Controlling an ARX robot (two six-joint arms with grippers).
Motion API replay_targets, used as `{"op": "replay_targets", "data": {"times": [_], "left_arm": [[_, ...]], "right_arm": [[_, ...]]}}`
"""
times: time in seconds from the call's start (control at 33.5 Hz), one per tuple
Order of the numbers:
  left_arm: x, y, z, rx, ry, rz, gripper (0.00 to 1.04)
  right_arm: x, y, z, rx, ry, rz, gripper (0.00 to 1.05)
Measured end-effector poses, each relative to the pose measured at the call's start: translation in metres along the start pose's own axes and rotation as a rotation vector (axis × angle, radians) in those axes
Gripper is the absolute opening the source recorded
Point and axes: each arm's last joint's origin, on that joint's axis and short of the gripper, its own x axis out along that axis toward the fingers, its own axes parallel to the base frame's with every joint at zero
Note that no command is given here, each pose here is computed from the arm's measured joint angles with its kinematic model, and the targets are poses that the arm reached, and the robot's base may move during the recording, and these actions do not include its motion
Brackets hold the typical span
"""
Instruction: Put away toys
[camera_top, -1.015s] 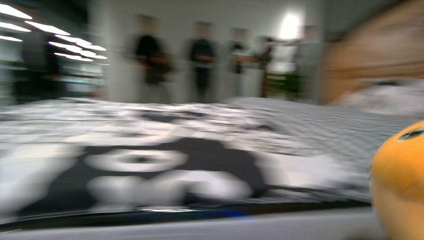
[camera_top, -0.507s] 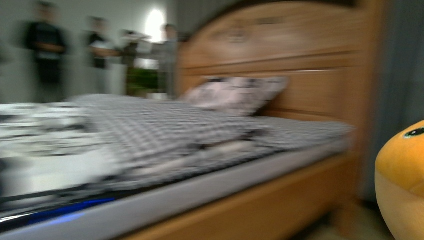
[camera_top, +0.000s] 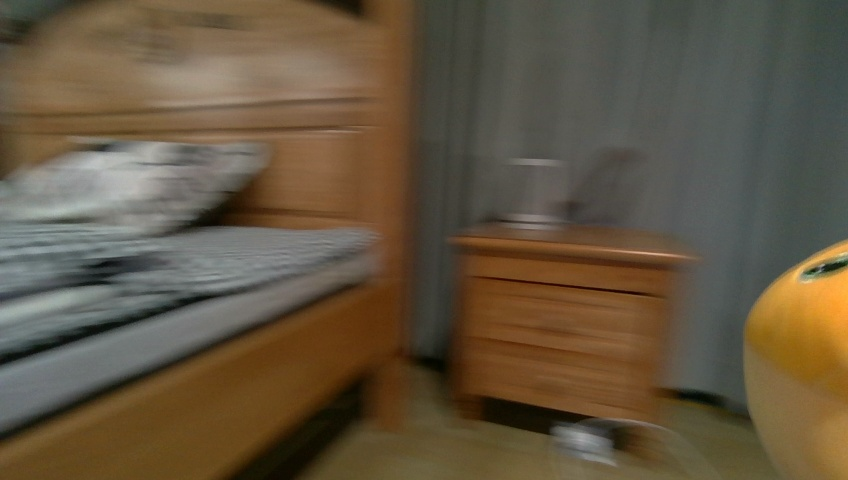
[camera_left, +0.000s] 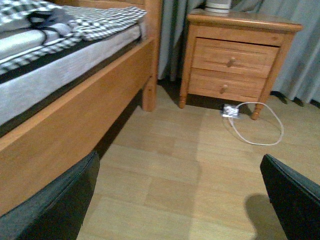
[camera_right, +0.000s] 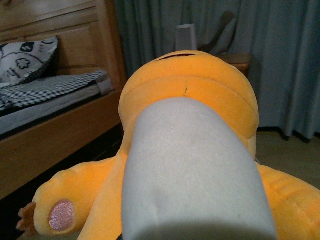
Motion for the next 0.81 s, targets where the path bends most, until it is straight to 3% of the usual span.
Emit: {"op": "replay_targets", "data": {"times": [0.81], "left_arm": [[0.0000, -0.0001, 0.0000, 0.000, 0.000, -0.003, 0.99]], "right_arm": [[-0.0001, -0.0001, 0.0002, 0.000, -0.002, -0.001, 0.11]]}}
